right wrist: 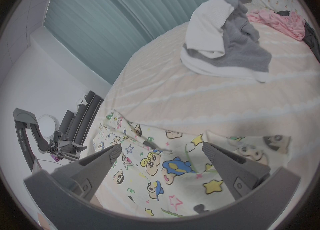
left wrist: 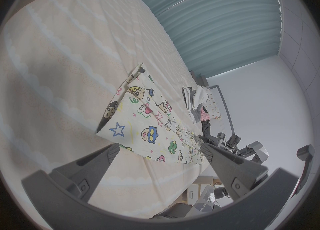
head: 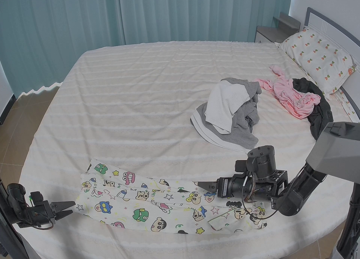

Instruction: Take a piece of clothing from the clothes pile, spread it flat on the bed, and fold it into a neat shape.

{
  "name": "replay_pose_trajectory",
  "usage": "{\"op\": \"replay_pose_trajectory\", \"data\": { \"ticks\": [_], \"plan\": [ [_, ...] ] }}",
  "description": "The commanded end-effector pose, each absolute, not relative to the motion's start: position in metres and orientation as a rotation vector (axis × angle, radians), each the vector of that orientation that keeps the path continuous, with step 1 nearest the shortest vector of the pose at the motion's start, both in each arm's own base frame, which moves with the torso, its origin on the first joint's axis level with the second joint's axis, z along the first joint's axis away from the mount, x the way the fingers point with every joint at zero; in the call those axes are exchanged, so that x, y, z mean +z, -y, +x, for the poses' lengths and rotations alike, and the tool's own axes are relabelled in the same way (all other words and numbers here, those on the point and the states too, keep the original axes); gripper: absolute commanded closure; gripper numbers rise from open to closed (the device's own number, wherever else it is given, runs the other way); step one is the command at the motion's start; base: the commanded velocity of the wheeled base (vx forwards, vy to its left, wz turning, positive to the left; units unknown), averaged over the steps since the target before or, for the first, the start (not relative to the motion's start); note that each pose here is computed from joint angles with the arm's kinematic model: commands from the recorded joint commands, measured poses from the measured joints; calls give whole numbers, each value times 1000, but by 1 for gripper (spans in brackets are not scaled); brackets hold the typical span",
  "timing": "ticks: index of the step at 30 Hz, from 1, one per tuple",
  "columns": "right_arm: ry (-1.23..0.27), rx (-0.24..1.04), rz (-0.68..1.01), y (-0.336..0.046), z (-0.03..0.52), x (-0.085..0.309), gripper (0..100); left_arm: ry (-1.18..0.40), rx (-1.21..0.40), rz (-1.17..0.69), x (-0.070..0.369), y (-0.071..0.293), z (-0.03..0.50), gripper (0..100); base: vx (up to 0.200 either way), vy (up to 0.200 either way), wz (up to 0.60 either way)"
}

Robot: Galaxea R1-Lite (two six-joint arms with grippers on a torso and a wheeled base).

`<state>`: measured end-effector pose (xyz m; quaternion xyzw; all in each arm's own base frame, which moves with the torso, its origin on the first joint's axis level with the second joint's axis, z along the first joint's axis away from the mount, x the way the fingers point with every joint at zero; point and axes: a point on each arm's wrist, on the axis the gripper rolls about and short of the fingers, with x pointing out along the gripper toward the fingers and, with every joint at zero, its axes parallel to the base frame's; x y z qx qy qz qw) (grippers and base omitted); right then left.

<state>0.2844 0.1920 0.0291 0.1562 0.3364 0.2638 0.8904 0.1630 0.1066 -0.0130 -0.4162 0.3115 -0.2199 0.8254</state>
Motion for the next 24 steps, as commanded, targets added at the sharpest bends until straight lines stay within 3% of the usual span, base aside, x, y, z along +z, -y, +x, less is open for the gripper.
{"op": "replay_pose_trajectory", "data": {
  "ticks": [1, 5, 9, 14, 24],
  "plan": [
    [-765, 554, 295, -203, 284, 5, 0, -662, -468, -885, -13, -106, 163, 0, 0, 0, 0],
    [-748, 545, 303, -201, 284, 9, 0, -663, -468, -888, -13, -106, 162, 0, 0, 0, 0],
    [-653, 548, 374, -176, 263, 60, 0, -665, -467, -890, -13, -105, 161, 0, 0, 0, 0],
    [-636, 534, 408, -146, 224, 84, 0, -666, -466, -890, -13, -105, 161, 0, 0, 0, 0],
    [-844, 440, 444, -110, 163, 57, 0, -670, -458, -893, -12, -105, 161, 0, 0, 0, 0]
  ]
}}
